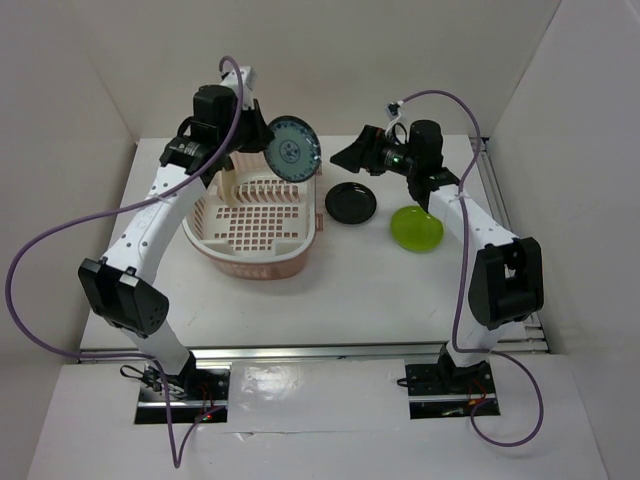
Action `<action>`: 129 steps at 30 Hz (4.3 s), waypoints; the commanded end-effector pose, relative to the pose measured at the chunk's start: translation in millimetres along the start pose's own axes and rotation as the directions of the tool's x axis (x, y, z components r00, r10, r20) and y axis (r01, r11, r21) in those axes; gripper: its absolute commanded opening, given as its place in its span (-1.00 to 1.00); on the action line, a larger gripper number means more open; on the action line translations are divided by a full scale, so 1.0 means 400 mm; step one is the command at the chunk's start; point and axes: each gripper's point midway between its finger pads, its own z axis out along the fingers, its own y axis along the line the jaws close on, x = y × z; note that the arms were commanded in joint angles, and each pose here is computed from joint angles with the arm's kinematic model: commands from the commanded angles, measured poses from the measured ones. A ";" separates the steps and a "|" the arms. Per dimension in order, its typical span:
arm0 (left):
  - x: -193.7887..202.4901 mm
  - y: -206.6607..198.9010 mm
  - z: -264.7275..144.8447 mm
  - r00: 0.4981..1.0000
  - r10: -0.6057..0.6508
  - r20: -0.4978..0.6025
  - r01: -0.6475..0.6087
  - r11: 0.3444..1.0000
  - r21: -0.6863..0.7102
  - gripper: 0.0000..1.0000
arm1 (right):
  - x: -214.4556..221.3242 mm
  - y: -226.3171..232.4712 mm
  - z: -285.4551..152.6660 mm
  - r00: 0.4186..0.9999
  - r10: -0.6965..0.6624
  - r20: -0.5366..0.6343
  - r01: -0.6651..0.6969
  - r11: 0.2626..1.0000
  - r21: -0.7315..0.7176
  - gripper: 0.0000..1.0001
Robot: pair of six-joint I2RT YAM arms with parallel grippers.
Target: Load the plates into the dish rack
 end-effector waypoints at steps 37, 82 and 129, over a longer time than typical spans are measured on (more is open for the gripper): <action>0.019 0.337 0.047 0.857 0.485 -0.176 -0.435 0.497 -0.751 -1.00 | 0.061 0.028 -0.005 0.999 -0.009 -0.033 0.011 0.998 0.061 1.00; 0.157 0.428 0.144 0.892 0.389 -0.229 -0.430 0.575 -0.696 -1.00 | 0.062 0.028 0.030 0.998 0.028 -0.056 -0.027 1.000 0.013 1.00; -0.025 0.182 0.019 0.928 0.372 0.028 -0.297 0.783 -0.547 1.00 | -0.001 -0.275 -0.033 1.000 0.011 -0.022 -0.005 0.961 0.276 1.00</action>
